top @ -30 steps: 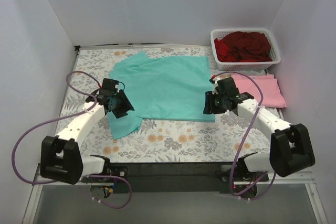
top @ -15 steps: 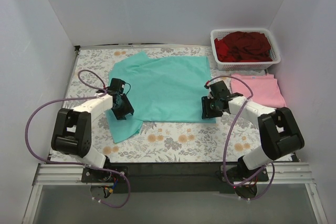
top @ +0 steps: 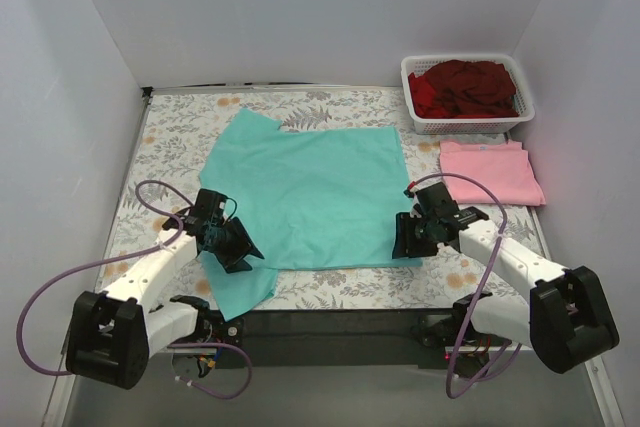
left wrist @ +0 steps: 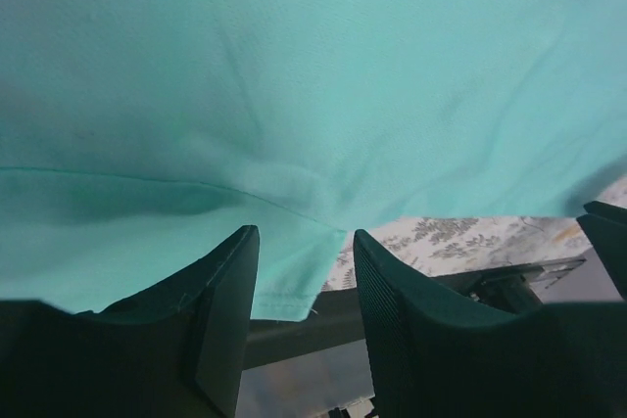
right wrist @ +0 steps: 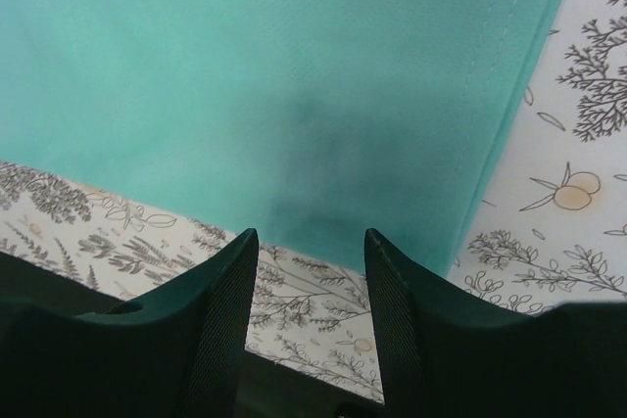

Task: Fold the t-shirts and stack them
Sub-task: Flatten the tshirt out

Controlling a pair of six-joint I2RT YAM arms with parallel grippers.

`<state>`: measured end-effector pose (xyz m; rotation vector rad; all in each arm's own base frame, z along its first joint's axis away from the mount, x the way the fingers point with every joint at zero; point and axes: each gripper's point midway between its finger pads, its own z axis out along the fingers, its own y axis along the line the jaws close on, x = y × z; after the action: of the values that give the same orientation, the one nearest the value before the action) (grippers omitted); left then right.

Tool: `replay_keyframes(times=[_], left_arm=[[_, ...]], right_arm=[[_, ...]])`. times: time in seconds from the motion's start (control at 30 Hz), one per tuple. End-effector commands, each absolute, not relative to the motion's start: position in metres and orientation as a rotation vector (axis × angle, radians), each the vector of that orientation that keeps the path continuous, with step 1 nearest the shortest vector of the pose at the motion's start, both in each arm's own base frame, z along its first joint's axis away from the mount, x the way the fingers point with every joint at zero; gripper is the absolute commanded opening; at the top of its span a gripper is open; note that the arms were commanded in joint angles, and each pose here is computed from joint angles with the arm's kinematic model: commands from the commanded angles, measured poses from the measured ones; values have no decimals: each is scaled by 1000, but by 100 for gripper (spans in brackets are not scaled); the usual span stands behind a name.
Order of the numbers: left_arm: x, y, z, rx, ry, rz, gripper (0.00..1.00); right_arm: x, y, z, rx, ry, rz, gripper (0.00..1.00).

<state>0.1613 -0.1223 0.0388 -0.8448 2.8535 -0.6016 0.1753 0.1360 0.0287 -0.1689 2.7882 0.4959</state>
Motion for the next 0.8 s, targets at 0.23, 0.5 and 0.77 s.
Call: replay_keyframes(times=[0.23,0.5,0.77], left_arm=[[225,-113,86,-770,2675,-507,43],[262,-86,65,-753,2671,-278,43],[207,-83,27,-865,2751,-279,43]], right_arm=[[222,150,68,-263,2669,462,53],[217,133,28,-263,2771,325,53],[175,116,4,-148,2886,300,54]])
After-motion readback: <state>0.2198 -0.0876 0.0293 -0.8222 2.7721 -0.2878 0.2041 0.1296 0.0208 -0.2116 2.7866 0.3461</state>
